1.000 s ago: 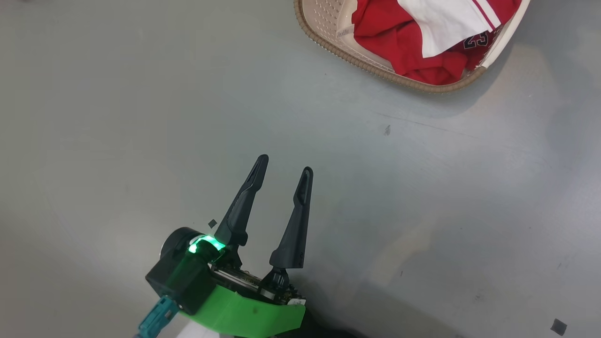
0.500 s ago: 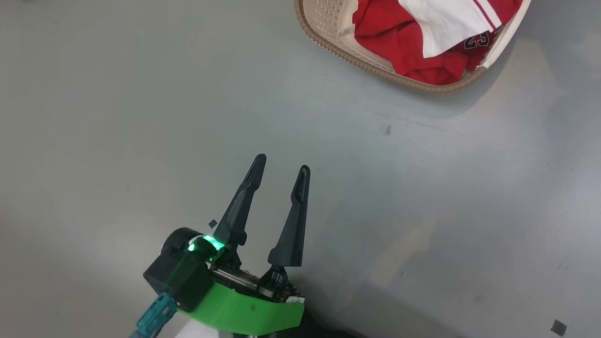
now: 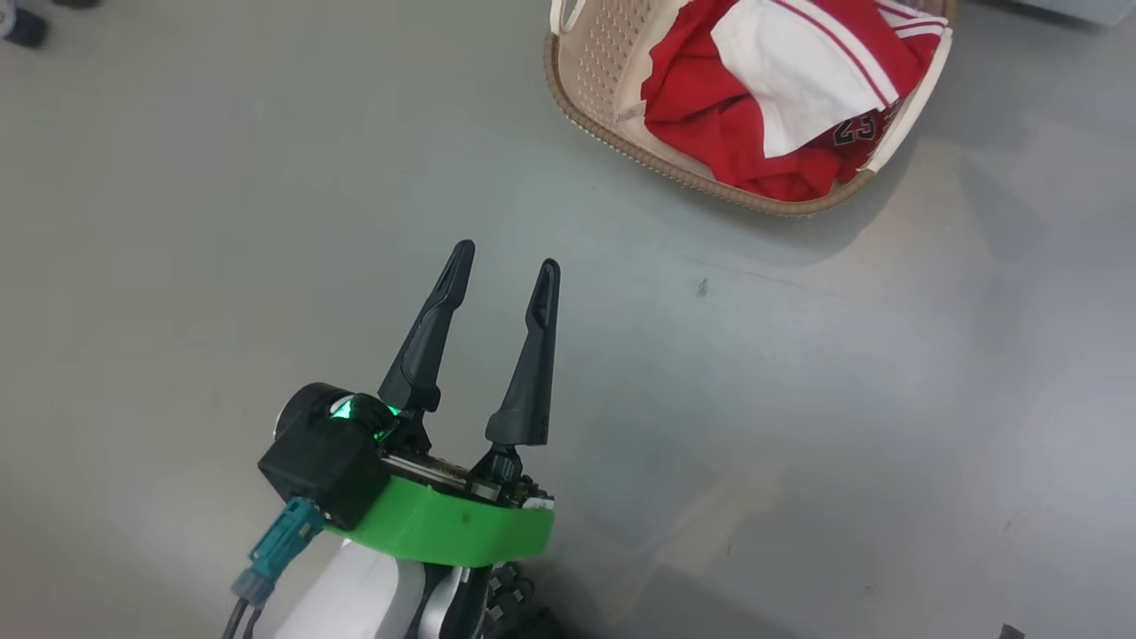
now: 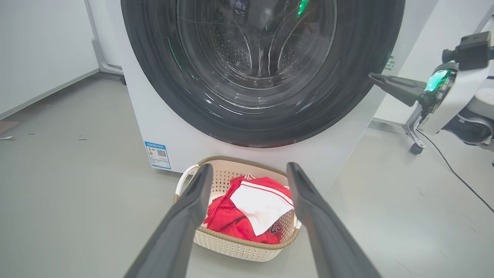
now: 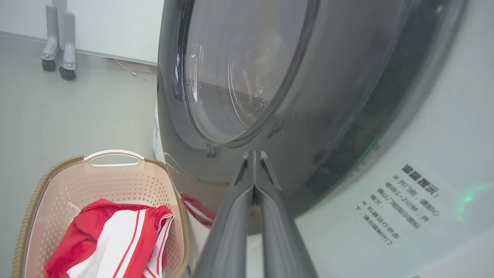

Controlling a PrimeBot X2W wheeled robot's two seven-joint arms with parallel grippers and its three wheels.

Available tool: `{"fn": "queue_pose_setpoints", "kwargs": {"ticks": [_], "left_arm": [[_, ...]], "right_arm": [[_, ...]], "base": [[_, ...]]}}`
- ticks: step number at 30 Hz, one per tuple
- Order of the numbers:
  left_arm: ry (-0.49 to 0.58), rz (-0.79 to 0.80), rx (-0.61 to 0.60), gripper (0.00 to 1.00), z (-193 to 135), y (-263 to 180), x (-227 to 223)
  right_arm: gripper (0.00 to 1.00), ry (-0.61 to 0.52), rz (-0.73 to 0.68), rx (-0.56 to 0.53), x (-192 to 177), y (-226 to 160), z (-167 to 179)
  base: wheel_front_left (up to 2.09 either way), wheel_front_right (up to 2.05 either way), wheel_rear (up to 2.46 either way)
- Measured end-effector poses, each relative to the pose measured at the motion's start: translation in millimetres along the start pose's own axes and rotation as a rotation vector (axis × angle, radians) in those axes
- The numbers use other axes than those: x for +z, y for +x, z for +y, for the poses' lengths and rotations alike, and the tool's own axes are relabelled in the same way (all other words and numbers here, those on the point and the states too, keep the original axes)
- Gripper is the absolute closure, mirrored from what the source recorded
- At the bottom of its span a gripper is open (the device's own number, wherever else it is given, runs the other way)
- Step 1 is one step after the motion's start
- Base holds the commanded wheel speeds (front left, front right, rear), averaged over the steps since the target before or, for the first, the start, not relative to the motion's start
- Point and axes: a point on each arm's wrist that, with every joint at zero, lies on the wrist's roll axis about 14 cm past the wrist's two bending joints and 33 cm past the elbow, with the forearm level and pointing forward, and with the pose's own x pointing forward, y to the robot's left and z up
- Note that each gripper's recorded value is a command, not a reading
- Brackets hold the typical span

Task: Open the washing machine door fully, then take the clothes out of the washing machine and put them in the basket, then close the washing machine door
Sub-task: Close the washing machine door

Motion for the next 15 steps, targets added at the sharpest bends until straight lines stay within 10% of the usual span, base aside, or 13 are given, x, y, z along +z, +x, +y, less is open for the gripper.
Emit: {"fn": "queue_pose_setpoints", "kwargs": {"ticks": [15], "left_arm": [[0.035, -0.031, -0.081, 0.0, -18, 1, 8]], "right_arm": [[1.0, 0.126, 0.104, -0.131, 23, -72, 14]], "base": [[0.0, 0.0, 0.0]]}}
